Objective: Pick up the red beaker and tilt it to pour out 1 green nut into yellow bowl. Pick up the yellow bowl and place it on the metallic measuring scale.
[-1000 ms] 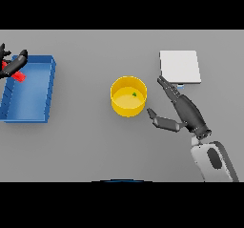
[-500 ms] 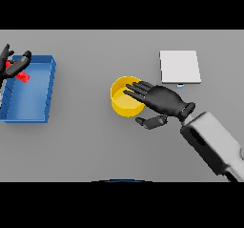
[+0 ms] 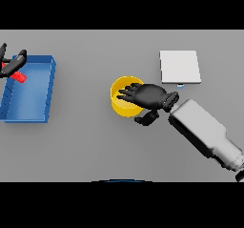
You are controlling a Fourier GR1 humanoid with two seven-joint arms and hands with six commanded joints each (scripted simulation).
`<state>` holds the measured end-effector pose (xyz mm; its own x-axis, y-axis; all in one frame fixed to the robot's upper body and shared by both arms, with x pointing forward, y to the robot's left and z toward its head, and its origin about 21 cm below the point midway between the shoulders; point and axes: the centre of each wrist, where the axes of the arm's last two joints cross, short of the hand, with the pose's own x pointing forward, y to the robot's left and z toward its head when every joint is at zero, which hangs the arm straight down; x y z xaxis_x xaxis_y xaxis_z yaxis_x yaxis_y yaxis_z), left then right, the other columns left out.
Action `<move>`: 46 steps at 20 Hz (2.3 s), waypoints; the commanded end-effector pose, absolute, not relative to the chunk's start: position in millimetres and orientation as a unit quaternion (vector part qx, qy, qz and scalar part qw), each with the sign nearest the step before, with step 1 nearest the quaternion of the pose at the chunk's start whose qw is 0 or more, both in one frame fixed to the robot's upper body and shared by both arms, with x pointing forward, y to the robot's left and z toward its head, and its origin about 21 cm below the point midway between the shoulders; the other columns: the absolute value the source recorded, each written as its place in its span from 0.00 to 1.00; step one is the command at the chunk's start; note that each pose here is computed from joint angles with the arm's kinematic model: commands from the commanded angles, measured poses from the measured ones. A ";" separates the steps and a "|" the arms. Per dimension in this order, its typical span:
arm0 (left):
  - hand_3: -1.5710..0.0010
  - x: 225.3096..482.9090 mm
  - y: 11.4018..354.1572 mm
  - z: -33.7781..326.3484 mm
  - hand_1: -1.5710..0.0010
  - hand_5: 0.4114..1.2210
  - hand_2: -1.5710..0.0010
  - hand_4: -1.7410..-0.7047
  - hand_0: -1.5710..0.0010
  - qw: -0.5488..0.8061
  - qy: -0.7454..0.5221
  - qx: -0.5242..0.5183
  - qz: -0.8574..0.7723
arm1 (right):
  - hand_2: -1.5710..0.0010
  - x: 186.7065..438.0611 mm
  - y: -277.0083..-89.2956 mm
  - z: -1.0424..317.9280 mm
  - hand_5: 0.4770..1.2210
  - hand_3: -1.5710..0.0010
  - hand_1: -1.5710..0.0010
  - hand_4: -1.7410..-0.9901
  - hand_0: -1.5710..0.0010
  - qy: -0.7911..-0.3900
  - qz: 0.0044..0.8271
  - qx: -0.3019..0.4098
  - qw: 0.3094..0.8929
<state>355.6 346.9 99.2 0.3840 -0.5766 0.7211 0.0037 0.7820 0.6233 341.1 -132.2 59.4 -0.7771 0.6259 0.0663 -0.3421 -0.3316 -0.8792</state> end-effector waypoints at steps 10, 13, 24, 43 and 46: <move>1.00 353.0 348.4 98.9 1.00 0.34 1.00 0.99 1.00 0.784 -0.528 0.271 -0.182 | 1.00 353.4 -112.4 53.0 0.42 0.99 1.00 0.56 1.00 -0.444 0.827 -0.134 0.318; 1.00 349.9 355.3 96.4 1.00 0.35 1.00 0.99 1.00 0.784 -0.527 0.273 -0.181 | 0.89 354.3 -108.5 51.1 0.53 0.89 0.85 0.47 0.82 -0.438 0.829 -0.133 0.320; 1.00 353.1 351.2 102.8 1.00 0.35 1.00 0.99 1.00 0.783 -0.527 0.271 -0.191 | 0.19 352.9 -115.8 50.3 0.96 0.22 0.07 0.06 0.07 -0.458 0.828 -0.125 0.297; 1.00 347.8 351.7 104.3 1.00 0.35 1.00 0.98 1.00 0.783 -0.528 0.269 -0.191 | 0.03 359.2 -156.6 123.2 1.00 0.26 0.00 0.00 0.00 -0.497 0.768 -0.211 0.345; 1.00 345.9 351.0 104.6 1.00 0.37 1.00 0.98 1.00 0.784 -0.526 0.270 -0.190 | 0.03 369.5 -174.1 128.7 1.00 0.27 0.00 0.00 0.00 -0.502 0.757 -0.235 0.348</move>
